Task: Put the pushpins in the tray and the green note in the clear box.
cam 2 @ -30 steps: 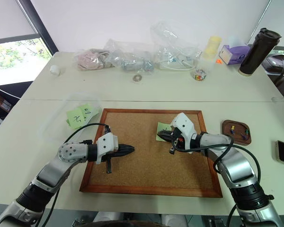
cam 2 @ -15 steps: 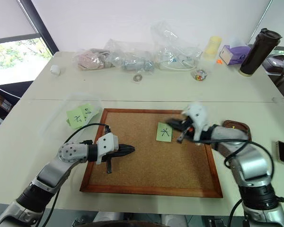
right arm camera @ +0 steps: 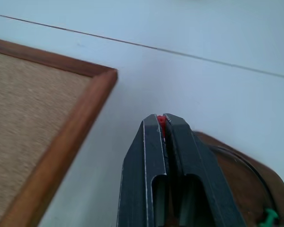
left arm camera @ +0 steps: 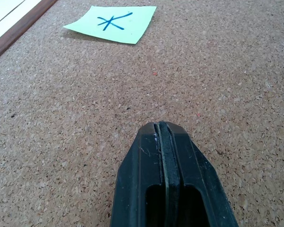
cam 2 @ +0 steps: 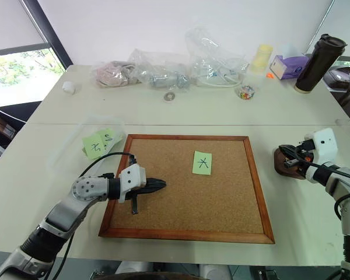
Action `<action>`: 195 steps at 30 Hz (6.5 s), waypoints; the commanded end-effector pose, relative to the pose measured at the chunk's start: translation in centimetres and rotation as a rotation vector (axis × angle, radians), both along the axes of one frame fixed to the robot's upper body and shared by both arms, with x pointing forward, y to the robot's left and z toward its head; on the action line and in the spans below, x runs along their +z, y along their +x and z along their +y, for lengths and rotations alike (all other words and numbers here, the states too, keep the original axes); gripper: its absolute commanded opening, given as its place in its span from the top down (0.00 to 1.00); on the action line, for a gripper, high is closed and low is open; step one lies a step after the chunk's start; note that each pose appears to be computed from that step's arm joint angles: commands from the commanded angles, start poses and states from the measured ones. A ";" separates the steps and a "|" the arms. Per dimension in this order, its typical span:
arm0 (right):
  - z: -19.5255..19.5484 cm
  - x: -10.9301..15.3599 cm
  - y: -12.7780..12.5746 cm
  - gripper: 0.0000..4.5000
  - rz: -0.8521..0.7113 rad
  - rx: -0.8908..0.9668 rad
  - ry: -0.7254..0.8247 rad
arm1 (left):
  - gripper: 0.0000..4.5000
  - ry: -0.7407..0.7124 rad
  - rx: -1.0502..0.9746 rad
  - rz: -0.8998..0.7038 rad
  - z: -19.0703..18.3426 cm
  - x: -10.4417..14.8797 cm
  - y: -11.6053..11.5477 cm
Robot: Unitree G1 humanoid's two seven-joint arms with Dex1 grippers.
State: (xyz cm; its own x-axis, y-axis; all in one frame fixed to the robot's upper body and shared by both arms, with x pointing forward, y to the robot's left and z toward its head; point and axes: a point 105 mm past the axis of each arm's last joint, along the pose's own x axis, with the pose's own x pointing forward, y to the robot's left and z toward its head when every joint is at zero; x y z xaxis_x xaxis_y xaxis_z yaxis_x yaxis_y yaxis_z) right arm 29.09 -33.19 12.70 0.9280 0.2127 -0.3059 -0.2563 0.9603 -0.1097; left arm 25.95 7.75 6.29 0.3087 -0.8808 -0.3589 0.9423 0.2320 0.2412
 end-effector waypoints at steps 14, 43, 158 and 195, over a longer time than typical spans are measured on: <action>-3.3 0.0 -0.9 0.57 -0.019 -0.125 -0.035 | 1.00 0.113 0.030 0.125 0.9 -3.8 -0.8; 3.1 3.1 -1.1 0.01 -0.043 0.121 0.120 | 1.00 0.118 0.019 0.124 1.0 -3.9 -0.6; 18.7 0.6 2.9 0.96 -0.148 0.757 -0.377 | 1.00 0.098 0.046 0.079 0.8 -2.0 1.1; 19.2 0.7 3.0 0.96 -0.139 0.764 -0.360 | 1.00 0.018 -0.113 -0.031 0.2 6.2 1.8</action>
State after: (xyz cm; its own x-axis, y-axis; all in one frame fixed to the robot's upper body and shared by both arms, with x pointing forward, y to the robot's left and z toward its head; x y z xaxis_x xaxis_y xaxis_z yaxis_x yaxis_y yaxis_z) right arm 32.00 -14.55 11.99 0.5980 0.6866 -0.4136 -0.7938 0.4355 -0.4247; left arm 27.87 8.52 11.34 0.2206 -0.8917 -0.3952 0.9633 0.1357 0.2316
